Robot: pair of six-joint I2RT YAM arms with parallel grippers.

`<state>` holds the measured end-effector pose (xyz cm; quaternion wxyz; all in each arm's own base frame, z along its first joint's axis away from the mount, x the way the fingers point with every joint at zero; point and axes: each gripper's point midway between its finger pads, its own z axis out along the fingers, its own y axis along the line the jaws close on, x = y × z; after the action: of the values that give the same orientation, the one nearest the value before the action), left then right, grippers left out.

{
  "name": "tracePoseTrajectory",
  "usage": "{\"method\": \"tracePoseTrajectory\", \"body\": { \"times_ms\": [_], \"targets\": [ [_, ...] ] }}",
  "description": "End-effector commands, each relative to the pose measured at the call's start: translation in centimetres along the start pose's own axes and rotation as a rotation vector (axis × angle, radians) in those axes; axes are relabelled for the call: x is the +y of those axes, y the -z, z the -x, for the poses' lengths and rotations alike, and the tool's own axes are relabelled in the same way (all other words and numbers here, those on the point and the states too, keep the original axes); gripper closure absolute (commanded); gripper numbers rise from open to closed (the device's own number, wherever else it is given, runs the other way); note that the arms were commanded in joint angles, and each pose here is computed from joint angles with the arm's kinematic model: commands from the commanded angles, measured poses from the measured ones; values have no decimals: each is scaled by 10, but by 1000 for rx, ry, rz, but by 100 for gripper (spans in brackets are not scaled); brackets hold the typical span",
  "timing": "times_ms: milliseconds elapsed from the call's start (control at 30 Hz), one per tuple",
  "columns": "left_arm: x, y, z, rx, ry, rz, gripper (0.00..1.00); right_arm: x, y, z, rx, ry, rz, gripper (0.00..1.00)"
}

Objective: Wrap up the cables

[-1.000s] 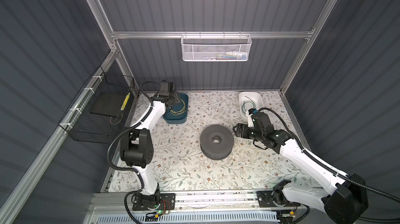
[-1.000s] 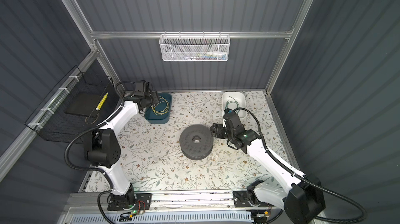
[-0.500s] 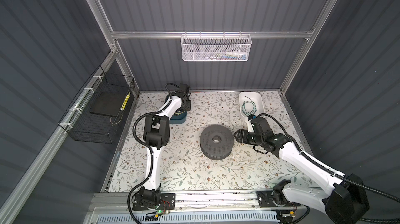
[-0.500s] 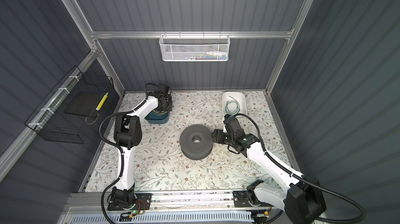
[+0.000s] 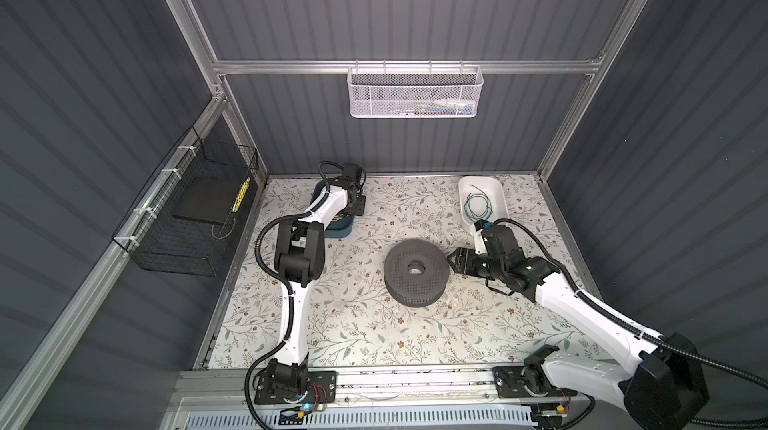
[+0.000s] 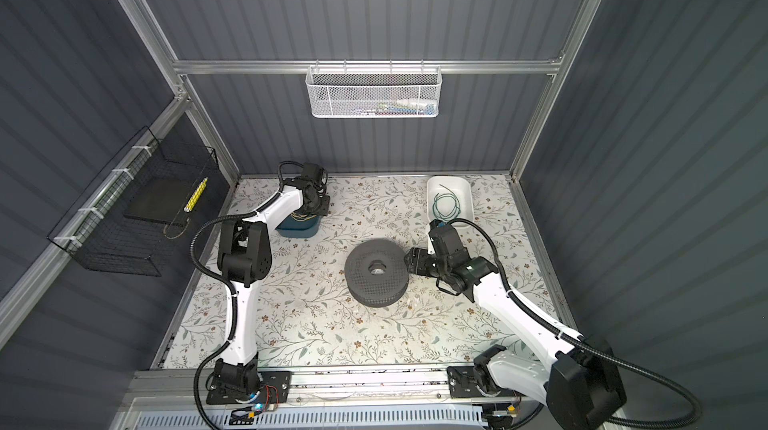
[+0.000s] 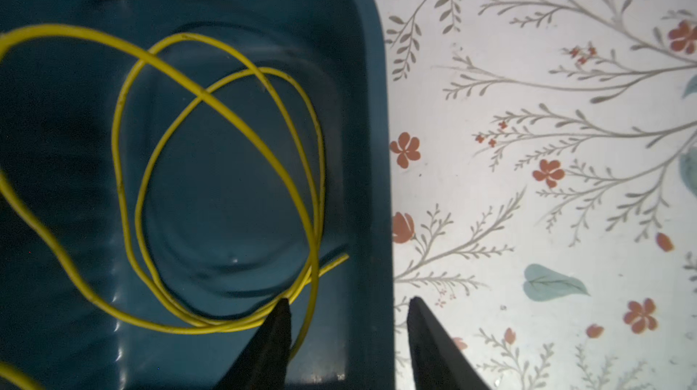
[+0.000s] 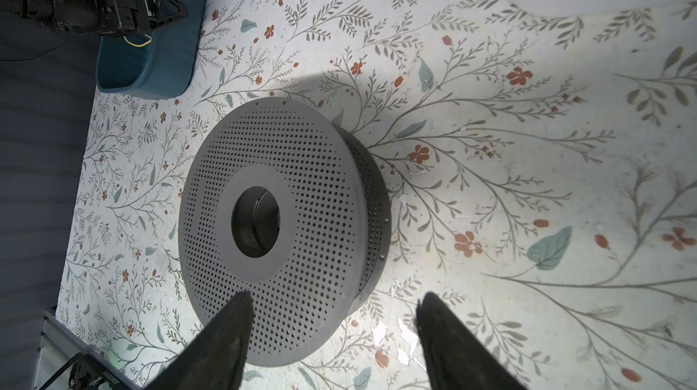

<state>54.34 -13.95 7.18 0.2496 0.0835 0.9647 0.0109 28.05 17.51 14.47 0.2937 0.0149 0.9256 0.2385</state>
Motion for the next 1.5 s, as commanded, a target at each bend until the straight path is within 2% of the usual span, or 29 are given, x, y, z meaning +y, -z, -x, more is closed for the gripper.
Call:
{"method": "tracePoseTrajectory", "body": {
  "times_ms": [0,167,267,467,600,1200,1467],
  "targets": [
    [-2,39,29,-101,4,-47,43,1,-1,-1,10,-7,10,29],
    [7,63,44,-155,-5,-8,37,0,-3,-4,16,-5,9,28],
    [15,67,47,-163,4,12,37,1,-5,-5,26,-8,17,29],
    [40,60,37,-94,-32,130,45,2,-5,-5,26,-11,24,29],
    [44,54,28,-50,-74,163,48,2,-5,-6,29,-10,24,29],
    [19,10,-9,69,-153,32,49,2,-9,-8,36,-18,30,29],
    [26,-8,-22,104,-177,81,61,1,-10,-9,41,-20,30,29]
  ]
}}
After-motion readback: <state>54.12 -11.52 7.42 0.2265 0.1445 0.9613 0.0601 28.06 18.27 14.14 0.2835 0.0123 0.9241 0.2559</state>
